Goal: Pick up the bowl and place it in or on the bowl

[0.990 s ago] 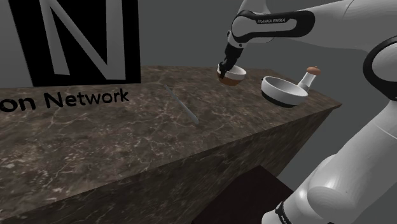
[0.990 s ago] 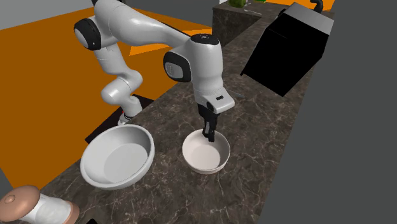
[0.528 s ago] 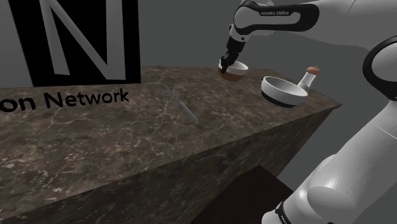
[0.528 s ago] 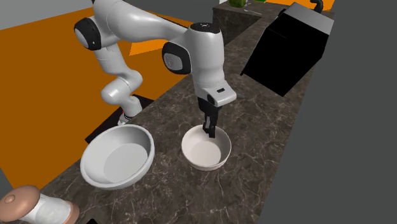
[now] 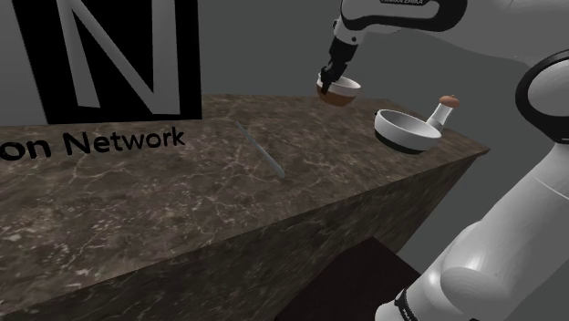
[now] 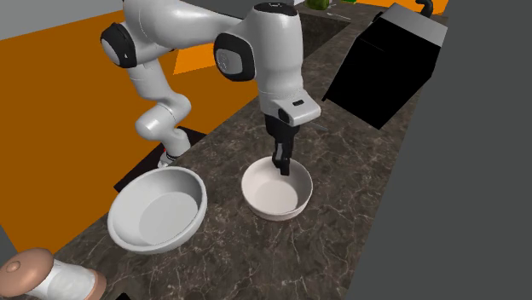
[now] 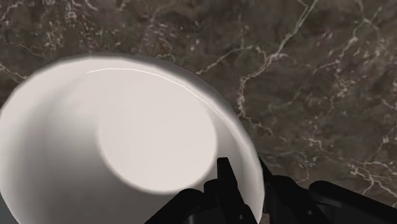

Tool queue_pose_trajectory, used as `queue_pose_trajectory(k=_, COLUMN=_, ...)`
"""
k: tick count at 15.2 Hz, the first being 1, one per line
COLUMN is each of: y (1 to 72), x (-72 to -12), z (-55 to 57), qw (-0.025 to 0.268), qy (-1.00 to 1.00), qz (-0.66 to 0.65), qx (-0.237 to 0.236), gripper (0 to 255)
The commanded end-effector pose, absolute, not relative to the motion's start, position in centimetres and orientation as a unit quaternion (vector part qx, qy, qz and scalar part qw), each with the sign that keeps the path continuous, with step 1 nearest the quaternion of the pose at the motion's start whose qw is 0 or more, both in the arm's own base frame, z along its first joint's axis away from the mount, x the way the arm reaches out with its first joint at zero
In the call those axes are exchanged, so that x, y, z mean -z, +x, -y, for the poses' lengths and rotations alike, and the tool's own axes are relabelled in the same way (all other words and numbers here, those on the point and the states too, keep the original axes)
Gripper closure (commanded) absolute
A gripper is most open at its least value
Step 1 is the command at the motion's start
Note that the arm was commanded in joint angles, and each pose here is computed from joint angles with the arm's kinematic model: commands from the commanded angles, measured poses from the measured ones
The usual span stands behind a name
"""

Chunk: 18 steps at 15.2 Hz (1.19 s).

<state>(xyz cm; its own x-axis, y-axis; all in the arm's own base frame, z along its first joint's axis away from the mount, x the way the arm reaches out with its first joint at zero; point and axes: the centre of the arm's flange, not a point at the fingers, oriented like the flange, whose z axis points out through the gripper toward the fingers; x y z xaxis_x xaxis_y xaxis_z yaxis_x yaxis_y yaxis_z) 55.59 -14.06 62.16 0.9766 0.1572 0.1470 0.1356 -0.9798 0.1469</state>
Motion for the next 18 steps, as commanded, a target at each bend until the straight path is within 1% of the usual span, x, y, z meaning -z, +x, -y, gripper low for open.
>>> queue_pose_trajectory(k=1, y=55.5, x=-63.2, z=14.0, qw=0.068, qy=0.992, qz=-0.074, qx=-0.079, gripper=255)
queue_pose_trajectory(k=16, y=55.5, x=-70.8, z=14.0, qw=0.068, qy=0.992, qz=-0.074, qx=-0.079, gripper=255)
queue_pose_trajectory(k=18, y=53.2, x=-70.9, z=15.1, qw=0.068, qy=0.992, qz=-0.074, qx=-0.079, gripper=255)
